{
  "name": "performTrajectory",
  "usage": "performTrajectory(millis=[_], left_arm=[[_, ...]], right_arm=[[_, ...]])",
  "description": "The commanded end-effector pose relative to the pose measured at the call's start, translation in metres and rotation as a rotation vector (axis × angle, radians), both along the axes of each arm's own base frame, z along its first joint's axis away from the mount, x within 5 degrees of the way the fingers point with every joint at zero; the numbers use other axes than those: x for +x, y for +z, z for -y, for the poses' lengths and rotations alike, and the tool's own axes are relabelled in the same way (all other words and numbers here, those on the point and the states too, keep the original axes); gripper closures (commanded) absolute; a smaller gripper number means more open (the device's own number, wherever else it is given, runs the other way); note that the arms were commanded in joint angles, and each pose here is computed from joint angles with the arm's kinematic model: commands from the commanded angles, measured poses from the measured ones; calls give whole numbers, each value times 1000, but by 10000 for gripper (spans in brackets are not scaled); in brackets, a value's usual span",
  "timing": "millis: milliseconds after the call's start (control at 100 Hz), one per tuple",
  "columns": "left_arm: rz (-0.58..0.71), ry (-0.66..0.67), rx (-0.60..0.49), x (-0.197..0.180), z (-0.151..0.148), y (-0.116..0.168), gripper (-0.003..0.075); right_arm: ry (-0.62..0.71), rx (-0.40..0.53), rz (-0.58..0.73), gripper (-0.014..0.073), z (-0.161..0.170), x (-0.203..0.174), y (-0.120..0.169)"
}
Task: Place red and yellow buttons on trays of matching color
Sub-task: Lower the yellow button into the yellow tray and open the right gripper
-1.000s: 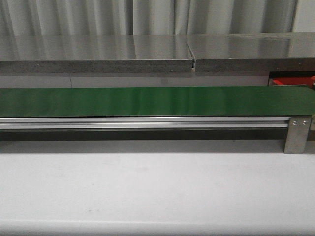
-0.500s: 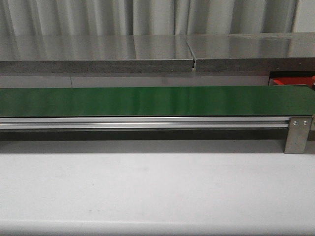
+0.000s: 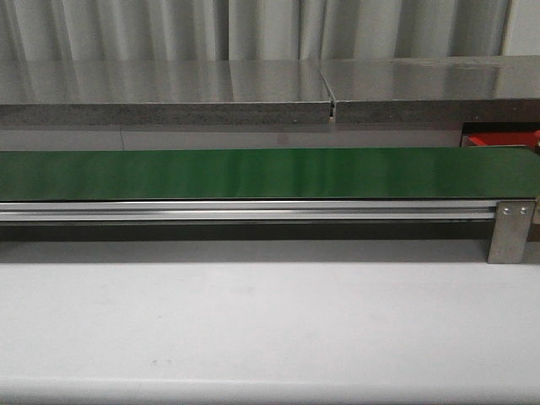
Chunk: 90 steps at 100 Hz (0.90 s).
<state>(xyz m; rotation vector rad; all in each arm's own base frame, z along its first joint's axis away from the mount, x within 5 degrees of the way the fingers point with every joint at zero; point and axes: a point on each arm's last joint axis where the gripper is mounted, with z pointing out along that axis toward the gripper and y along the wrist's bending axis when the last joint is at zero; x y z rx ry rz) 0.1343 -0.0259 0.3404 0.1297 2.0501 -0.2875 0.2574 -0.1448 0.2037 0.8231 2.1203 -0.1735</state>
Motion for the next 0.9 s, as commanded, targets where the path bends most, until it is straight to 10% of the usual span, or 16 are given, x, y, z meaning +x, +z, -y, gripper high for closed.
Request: performTrajectory(millis=[0,310,580,890], left_arm=[[90,17,-31,2,0,15,741],[90,17,-31,2,0,15,741],[90,17,-31,2,0,15,741],[90,17,-31,2,0,15,741]], right_arm=[[-30,-13,27,641,5,2,8],[-40,26,-24,618,7,6,-11],[-35,31,-23,152,7,6,-12],[-33,18,5,104,5,4,-2]])
